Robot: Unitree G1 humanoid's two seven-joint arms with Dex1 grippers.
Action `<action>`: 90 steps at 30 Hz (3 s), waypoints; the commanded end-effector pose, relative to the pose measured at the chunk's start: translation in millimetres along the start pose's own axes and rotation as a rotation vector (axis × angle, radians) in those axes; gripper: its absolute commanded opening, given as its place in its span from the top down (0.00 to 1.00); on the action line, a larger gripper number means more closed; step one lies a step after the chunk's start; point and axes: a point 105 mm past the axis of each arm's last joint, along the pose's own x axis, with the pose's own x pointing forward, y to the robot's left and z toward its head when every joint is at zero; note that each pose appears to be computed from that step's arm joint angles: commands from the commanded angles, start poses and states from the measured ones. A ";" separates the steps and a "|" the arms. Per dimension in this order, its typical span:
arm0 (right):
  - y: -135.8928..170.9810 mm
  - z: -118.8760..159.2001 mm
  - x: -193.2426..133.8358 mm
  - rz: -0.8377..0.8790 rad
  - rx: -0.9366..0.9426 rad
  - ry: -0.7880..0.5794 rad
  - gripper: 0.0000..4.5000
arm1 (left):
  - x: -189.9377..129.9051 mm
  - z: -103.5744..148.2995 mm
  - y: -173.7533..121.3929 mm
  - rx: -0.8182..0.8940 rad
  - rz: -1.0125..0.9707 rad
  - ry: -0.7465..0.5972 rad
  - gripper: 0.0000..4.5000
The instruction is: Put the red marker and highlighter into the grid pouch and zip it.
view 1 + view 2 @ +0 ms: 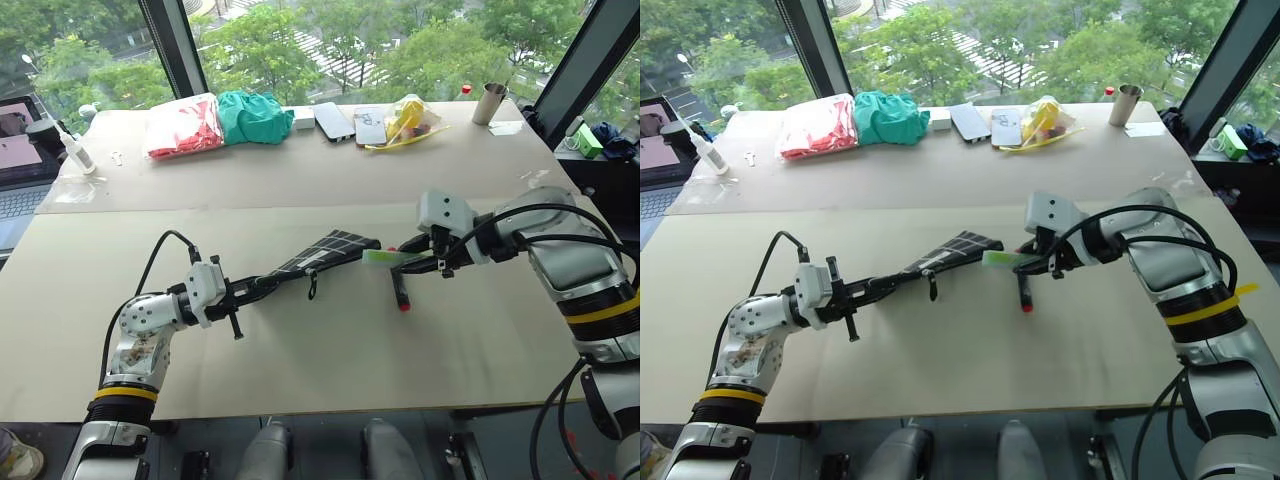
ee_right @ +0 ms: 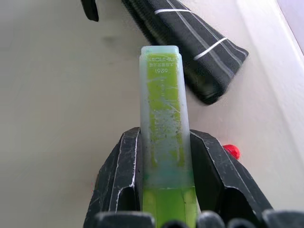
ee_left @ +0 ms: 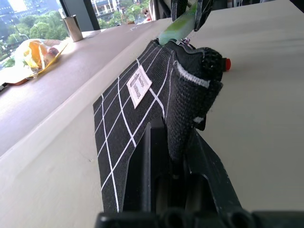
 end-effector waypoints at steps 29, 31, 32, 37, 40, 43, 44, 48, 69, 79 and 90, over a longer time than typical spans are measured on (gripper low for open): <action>-7.9 15.7 -10.5 -0.007 0.063 -0.059 0.77 | 0.5 11.0 1.5 0.037 0.002 -0.025 1.00; -10.1 15.6 -11.7 -0.015 0.065 -0.057 0.77 | 0.5 11.1 1.5 0.037 0.002 -0.025 1.00; -12.6 14.4 -12.6 -0.025 0.066 -0.052 0.77 | 0.6 11.0 1.5 0.037 0.002 -0.024 1.00; -24.1 7.2 -13.3 -0.065 0.078 -0.021 0.77 | 0.3 11.4 1.4 0.037 0.001 -0.024 1.00; -21.9 -0.1 -10.1 -0.051 0.072 0.013 0.77 | 0.1 12.3 2.2 0.038 0.004 -0.024 1.00; -21.4 -5.1 -8.1 -0.050 0.061 0.038 0.77 | -0.3 12.7 2.4 0.039 0.007 -0.023 1.00; -21.6 -6.2 -7.5 -0.051 0.059 0.043 0.77 | -0.5 12.8 2.4 0.040 0.008 -0.023 1.00; -23.3 -6.2 -3.9 -0.054 0.057 0.044 0.77 | -1.1 12.6 2.8 0.039 0.011 -0.021 1.00; -10.1 58.2 54.8 -0.034 -0.304 0.068 0.77 | 4.8 7.5 -10.2 0.015 -0.030 -0.025 1.00; 7.4 64.4 83.0 -0.066 -0.553 0.074 0.77 | 7.5 6.7 -12.4 0.006 -0.046 -0.029 1.00; 8.7 73.1 56.1 -0.021 -0.303 -0.031 0.11 | 11.6 6.6 -10.8 0.007 -0.051 -0.037 1.00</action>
